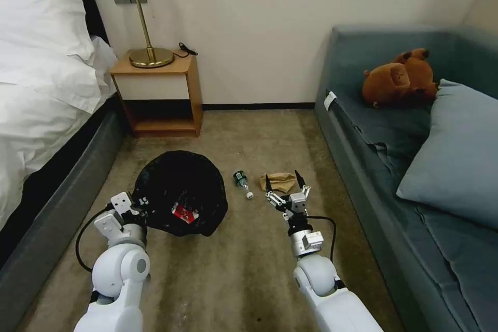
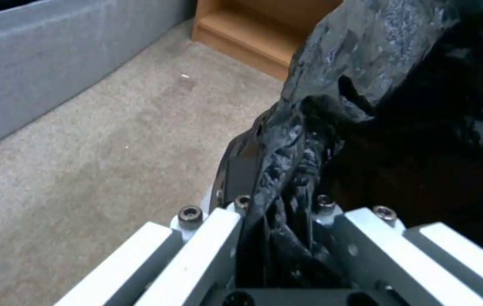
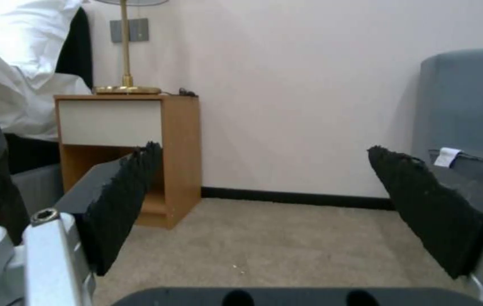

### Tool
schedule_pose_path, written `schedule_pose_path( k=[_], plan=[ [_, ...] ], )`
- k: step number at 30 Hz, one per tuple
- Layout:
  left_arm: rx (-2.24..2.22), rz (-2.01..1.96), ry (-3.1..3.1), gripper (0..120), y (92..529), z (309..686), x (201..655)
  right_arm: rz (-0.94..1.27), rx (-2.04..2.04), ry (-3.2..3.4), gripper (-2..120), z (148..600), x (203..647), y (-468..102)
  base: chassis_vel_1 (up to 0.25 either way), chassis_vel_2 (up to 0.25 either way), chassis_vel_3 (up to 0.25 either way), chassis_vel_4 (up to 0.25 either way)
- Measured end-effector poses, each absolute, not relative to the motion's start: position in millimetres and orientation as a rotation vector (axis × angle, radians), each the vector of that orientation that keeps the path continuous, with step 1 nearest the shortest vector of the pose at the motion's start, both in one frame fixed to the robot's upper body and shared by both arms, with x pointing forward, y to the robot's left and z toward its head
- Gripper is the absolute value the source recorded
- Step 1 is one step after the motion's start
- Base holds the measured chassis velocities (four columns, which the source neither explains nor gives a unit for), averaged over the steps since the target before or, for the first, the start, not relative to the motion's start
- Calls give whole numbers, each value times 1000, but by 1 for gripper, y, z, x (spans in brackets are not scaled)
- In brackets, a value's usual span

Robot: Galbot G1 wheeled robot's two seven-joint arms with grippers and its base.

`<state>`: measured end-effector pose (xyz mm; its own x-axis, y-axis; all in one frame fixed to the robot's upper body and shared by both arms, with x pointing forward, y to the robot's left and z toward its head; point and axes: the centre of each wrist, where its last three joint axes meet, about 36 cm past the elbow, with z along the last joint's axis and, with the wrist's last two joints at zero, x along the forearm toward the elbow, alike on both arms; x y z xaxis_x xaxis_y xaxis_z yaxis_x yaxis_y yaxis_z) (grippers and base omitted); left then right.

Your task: Pick up the trash bin, then pick up the garbage on the floor and place it into the trash bin.

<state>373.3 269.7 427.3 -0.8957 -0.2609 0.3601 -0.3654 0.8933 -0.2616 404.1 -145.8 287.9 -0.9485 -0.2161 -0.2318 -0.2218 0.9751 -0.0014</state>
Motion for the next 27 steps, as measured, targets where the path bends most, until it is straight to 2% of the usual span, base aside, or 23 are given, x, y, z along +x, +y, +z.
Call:
schedule_pose_path(
  k=[27],
  plan=[
    [484,476,-2738,1,273,424,373,31,-342,2901,92,281,404,-142,-64,67,65,-59]
  ],
)
